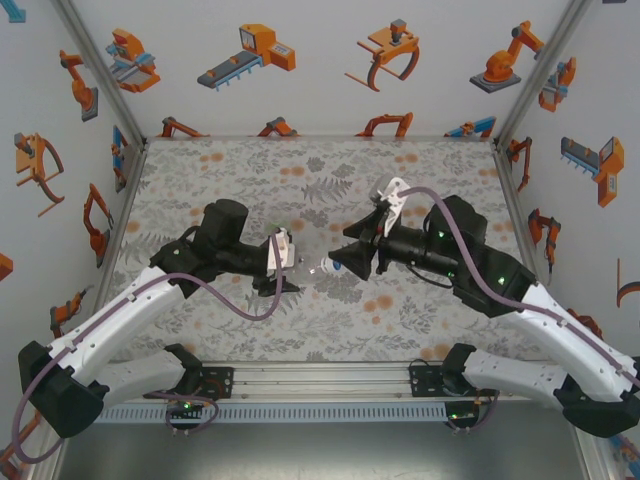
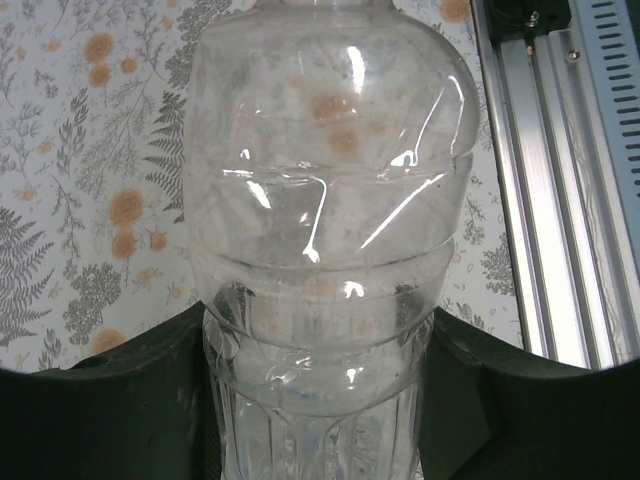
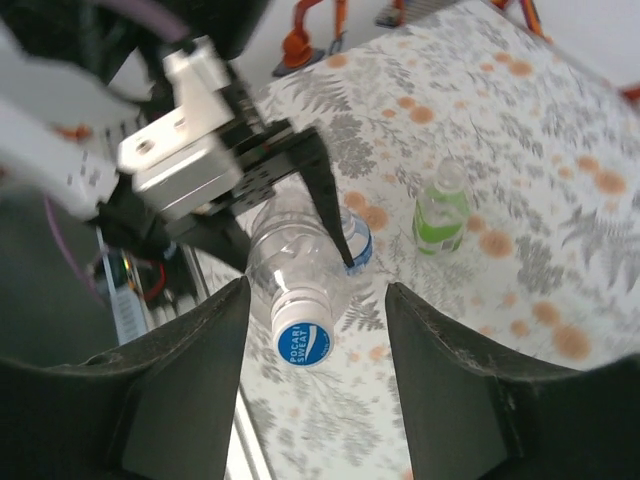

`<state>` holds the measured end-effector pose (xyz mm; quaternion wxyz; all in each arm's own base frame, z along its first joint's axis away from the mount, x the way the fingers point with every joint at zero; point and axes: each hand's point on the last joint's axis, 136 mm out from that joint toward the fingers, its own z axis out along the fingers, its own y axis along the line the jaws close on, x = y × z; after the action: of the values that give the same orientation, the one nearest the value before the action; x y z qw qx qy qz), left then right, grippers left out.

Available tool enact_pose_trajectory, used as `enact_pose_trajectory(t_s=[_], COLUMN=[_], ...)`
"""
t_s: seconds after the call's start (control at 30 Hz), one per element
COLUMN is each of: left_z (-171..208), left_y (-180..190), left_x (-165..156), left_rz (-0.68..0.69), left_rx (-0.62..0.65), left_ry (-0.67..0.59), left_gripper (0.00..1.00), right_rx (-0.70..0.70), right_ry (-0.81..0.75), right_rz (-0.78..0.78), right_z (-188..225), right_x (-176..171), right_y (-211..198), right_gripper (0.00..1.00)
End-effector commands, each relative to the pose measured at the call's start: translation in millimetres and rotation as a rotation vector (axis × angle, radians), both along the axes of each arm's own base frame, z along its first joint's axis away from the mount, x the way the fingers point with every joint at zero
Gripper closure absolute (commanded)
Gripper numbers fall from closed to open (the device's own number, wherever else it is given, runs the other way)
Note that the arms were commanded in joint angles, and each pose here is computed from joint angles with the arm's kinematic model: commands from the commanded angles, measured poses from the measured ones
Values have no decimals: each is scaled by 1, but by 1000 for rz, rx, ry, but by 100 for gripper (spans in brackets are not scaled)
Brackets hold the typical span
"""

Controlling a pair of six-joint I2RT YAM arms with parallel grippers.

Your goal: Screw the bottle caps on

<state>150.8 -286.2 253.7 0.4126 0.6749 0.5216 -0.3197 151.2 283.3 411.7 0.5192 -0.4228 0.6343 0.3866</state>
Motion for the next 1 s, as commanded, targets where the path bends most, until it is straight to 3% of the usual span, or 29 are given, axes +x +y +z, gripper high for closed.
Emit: enact_pose_trajectory(t_s=[0.0, 0.23, 0.47, 0.97], left_z=[17, 16, 15, 14], left_y=[-1, -2, -1, -2], left_x=[-11, -14, -15, -15], left_rz=[-68, -85, -88, -94], left_rx=[-47, -48, -42, -42], left_ry=[-32, -20, -21, -10], left_gripper=[100, 100, 100, 100], right_rx=[-106, -210, -229, -255], right_ry=[-217, -378, -383, -335], right_rz=[263, 351, 360, 393], right_z=[-5, -30, -42, -57], right_x=[-38, -45, -41, -39], right_y=[4, 3, 8, 18], right_gripper=[47, 45, 45, 59])
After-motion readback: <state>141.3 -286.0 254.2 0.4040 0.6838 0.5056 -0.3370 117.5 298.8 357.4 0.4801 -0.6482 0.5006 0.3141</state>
